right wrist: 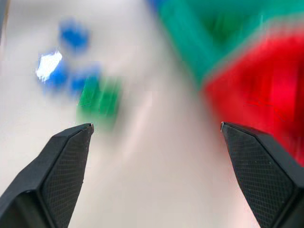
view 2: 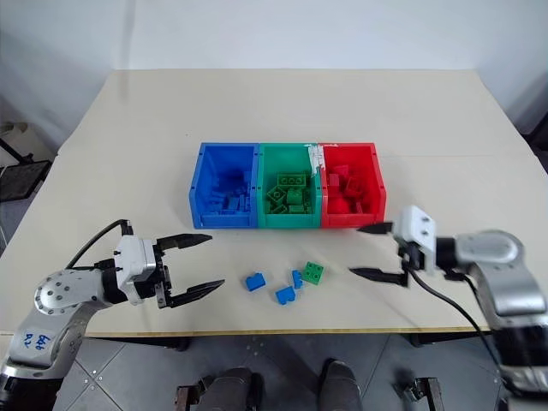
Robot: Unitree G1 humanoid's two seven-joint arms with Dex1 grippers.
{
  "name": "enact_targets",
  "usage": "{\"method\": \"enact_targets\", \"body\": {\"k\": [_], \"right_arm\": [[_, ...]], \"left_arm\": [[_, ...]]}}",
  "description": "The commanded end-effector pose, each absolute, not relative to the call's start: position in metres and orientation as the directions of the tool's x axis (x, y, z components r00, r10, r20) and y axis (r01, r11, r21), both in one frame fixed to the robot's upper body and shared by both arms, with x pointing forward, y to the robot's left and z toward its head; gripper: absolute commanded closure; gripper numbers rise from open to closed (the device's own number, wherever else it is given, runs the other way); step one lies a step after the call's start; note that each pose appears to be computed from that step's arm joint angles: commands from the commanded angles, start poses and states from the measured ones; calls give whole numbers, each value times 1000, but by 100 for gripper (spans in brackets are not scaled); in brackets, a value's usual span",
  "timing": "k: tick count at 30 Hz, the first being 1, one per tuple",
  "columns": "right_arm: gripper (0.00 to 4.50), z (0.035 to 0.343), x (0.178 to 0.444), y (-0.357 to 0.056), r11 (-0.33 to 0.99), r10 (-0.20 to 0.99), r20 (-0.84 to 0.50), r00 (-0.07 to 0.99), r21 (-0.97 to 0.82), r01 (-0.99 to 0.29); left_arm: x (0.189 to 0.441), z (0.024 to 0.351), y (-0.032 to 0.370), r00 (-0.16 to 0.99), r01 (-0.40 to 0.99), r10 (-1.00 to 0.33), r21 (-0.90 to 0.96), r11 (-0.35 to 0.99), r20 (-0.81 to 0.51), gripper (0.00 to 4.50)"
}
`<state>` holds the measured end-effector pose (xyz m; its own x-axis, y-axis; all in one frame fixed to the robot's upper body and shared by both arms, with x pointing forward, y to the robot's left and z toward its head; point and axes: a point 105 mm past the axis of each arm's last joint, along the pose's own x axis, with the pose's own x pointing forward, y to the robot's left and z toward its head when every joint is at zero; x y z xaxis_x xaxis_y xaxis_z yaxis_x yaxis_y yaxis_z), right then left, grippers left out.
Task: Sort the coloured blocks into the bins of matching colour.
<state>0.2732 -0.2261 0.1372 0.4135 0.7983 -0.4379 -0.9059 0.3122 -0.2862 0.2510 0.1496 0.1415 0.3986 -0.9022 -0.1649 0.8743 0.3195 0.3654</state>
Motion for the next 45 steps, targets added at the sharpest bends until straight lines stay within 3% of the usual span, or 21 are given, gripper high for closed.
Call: {"method": "enact_targets", "body": {"k": [1, 6, 14, 22, 26, 32, 35, 38, 42, 45], "right_arm": [[2, 141, 265, -247, 345, 758, -453, 469, -332, -878], [2, 139, 262, -231, 345, 784, -428, 451, -304, -888], [2, 136, 276, -158, 289, 845, -402, 352, -209, -934], [2, 120, 286, -135, 258, 843, -445, 303, -160, -953], [96, 116, 287, -131, 246, 840, -456, 295, -165, -955], [304, 116, 287, -127, 232, 847, -451, 282, -164, -959], [307, 124, 289, -129, 242, 852, -429, 299, -184, -953], [307, 153, 290, -134, 242, 886, -353, 300, -199, -950], [307, 196, 316, -126, 362, 904, -182, 387, -158, -919], [307, 216, 334, -116, 411, 892, -127, 434, -173, -895]], "left_arm": [[248, 143, 136, 331, 882, -930, 404, 244, -161, 0], [248, 141, 128, 299, 890, -941, 402, 214, -161, 0], [246, 140, 129, 314, 890, -935, 394, 230, -164, 0], [243, 143, 134, 359, 875, -919, 401, 271, -162, 0], [242, 144, 135, 374, 870, -914, 401, 287, -157, 0], [243, 145, 135, 385, 864, -910, 406, 298, -152, 0], [243, 150, 135, 397, 858, -909, 404, 318, -128, 0], [245, 161, 139, 429, 845, -901, 380, 376, -65, 0], [245, 167, 147, 479, 829, -878, 337, 447, -16, 0], [243, 164, 153, 511, 818, -859, 319, 479, -21, 0]]}}
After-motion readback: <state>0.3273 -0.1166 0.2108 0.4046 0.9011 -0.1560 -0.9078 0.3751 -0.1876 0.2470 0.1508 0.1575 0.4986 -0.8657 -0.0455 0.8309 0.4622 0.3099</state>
